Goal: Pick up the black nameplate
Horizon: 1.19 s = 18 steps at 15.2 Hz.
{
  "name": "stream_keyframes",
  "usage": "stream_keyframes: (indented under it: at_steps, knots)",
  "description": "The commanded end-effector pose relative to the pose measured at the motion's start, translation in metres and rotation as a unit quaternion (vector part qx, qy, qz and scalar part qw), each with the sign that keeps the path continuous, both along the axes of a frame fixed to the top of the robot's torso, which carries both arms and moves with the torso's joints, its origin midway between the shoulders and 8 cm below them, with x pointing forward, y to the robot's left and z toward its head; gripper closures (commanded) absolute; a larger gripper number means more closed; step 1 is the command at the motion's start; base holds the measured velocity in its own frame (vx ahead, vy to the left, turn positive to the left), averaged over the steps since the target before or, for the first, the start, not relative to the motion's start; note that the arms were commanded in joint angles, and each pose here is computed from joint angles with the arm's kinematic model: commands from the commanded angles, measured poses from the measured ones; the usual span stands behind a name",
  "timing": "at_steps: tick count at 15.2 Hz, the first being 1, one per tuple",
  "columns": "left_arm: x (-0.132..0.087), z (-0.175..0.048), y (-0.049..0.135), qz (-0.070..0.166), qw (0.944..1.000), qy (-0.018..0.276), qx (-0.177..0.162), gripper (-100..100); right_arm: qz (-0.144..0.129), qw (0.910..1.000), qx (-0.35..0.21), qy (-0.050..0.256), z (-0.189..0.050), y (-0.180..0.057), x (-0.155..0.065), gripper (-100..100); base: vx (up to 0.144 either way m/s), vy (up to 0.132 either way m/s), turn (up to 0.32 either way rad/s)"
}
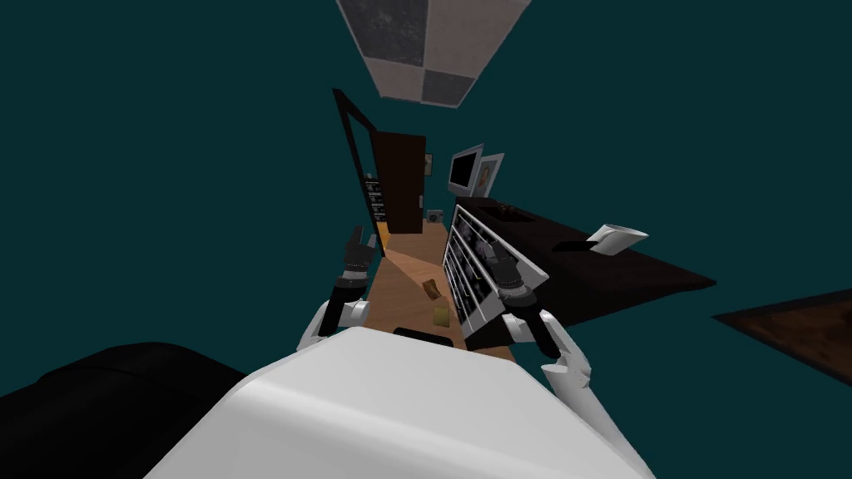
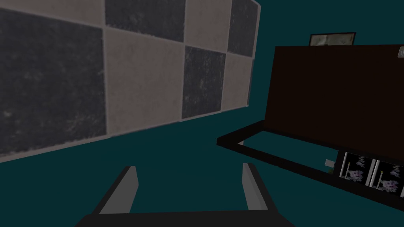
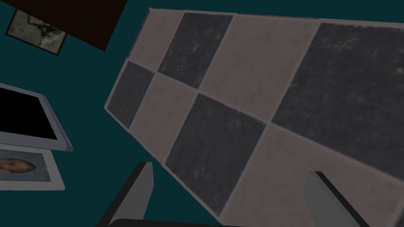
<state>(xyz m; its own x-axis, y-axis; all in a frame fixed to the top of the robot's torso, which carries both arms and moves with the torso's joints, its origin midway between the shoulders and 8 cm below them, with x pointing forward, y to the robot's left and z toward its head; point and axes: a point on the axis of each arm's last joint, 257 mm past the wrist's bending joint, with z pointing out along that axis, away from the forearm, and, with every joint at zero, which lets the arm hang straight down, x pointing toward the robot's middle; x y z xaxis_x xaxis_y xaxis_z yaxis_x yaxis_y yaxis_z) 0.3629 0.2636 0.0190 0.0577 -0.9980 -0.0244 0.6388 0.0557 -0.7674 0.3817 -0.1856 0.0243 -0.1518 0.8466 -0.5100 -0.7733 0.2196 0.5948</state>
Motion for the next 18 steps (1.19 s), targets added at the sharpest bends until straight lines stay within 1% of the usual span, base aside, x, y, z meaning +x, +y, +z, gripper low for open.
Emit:
stream_keyframes:
  at_steps: [1,3,4,6,7,9,10,12,13,15,16,17,18]
  knots:
    - [0.0,0.0,0.0,0.0,1.0,0.0,0.0,0,0.016,0.999,-0.038,-0.017,0.001,0.012,0.001,-100,-0.043,0.012,0.119]
    - [0.0,0.0,0.0,0.0,1.0,0.0,0.0,0,0.02,0.9981,-0.055,-0.016,-0.002,0.012,0.001,-100,-0.039,0.008,0.108]
    - [0.0,0.0,0.0,0.0,1.0,0.0,0.0,0,0.032,0.9956,-0.082,-0.033,-0.001,0.022,0.002,-100,-0.036,0.006,0.166]
    - [0.0,0.0,0.0,0.0,1.0,0.0,0.0,0,0.035,0.9938,-0.101,-0.031,-0.004,0.021,0.002,-100,-0.036,0.003,0.123]
    - [0.0,0.0,0.0,0.0,1.0,0.0,0.0,0,0.047,0.9898,-0.126,-0.048,-0.004,0.03,0.002,-100,-0.042,0.007,0.139]
    - [0.0,0.0,0.0,0.0,1.0,0.0,0.0,0,0.051,0.9867,-0.147,-0.047,-0.007,0.029,0.002,-100,-0.042,0.003,0.121]
    - [0.0,0.0,0.0,0.0,1.0,0.0,0.0,0,0.062,0.9809,-0.173,-0.064,-0.007,0.037,0.003,-100,-0.042,0.003,0.191]
    - [0.0,0.0,0.0,0.0,1.0,0.0,0.0,0,0.065,0.9767,-0.195,-0.063,-0.011,0.035,0.003,-100,-0.041,0.0,0.121]
    - [0.0,0.0,0.0,0.0,1.0,0.0,0.0,0,0.076,0.9692,-0.22,-0.08,-0.012,0.042,0.003,-100,-0.044,0.005,0.143]
    - [0.0,0.0,0.0,0.0,1.0,0.0,0.0,0,0.078,0.9639,-0.242,-0.079,-0.015,0.039,0.003,-100,-0.041,0.003,0.13]
    - [0.0,0.0,0.0,0.0,1.0,0.0,0.0,0,0.078,0.9638,-0.243,-0.079,-0.015,0.039,0.003,-100,-0.017,-0.004,-0.001]
    - [0.0,0.0,0.0,0.0,1.0,0.0,0.0,0,0.089,0.9523,-0.276,-0.095,-0.018,0.043,0.004,-100,-0.031,-0.002,0.172]
    - [0.0,0.0,0.0,0.0,1.0,0.0,0.0,0,0.09,0.9496,-0.285,-0.094,-0.019,0.041,0.004,-100,-0.04,-0.005,0.208]
